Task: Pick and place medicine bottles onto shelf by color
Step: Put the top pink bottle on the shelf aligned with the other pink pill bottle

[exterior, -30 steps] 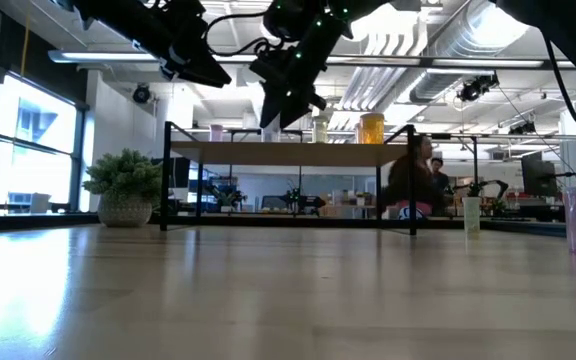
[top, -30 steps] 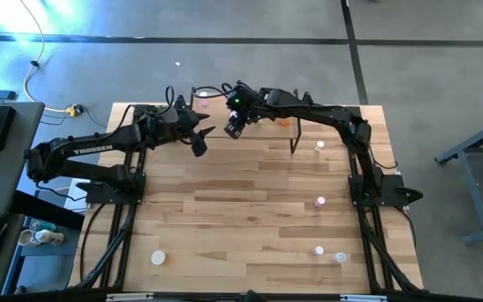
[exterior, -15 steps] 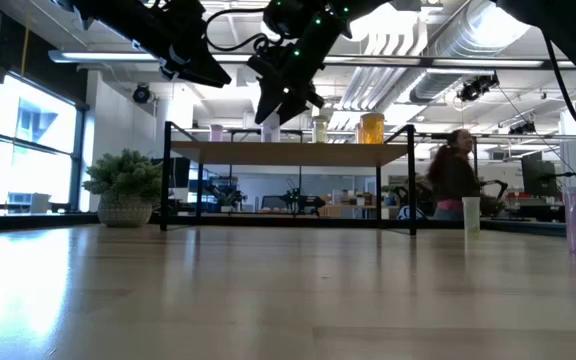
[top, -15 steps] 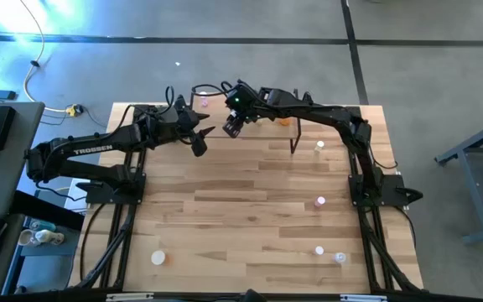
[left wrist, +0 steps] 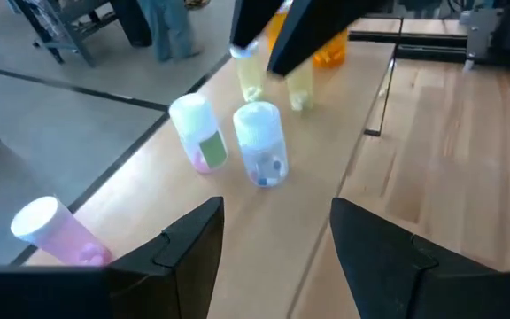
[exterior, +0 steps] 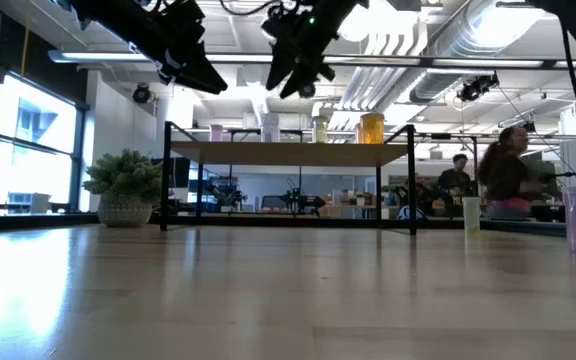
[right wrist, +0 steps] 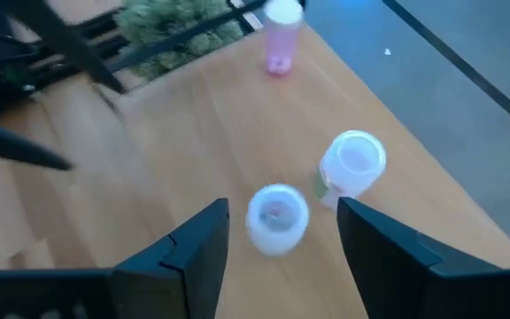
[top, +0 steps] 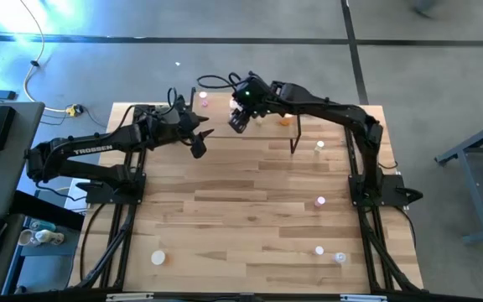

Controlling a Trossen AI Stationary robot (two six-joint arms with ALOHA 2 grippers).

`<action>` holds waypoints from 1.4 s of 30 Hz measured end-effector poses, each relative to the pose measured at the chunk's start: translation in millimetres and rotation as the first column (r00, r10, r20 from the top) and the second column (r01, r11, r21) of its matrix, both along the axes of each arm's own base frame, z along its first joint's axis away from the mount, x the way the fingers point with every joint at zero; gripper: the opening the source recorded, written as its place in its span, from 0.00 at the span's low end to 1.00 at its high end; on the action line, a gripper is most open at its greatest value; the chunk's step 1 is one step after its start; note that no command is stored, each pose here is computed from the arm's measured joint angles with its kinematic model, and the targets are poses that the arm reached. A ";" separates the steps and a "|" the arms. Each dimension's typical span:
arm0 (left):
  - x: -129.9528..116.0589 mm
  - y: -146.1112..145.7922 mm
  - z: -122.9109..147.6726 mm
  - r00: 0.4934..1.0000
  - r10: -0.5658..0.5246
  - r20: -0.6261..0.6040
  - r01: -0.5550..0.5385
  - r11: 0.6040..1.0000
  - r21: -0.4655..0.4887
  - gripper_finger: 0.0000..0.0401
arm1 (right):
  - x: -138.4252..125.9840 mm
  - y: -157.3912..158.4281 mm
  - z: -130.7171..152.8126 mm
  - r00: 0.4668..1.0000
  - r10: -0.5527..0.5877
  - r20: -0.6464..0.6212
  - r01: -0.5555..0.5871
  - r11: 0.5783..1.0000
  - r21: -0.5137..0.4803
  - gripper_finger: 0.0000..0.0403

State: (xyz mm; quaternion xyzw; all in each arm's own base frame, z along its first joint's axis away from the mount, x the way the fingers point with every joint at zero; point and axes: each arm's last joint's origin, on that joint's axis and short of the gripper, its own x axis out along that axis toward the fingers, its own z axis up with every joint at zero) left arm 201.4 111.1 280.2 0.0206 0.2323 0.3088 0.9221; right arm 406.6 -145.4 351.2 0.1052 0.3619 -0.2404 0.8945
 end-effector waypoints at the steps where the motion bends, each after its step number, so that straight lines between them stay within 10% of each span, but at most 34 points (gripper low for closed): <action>1: 0.2 -1.0 -0.7 1.000 -0.002 -0.004 0.002 1.000 -0.007 0.50 | -2.4 4.6 4.4 1.000 0.009 0.002 -0.009 1.000 -0.001 0.50; 12: 6.0 -22.6 -8.5 0.995 -0.078 -0.057 0.073 0.994 -0.085 0.50 | -29.0 62.7 25.8 0.967 0.191 -0.171 -0.198 0.980 -0.022 0.50; 25: 15.4 -47.1 -7.6 0.980 -0.193 -0.047 0.189 0.979 -0.080 0.50 | -28.7 133.5 -30.4 0.868 0.318 -0.380 -0.312 0.947 0.081 0.50; 42: 16.6 -50.7 -7.2 0.977 -0.210 -0.043 0.206 0.975 -0.078 0.50 | -48.9 206.0 -96.6 0.861 0.086 -0.501 -0.151 0.985 -0.090 0.50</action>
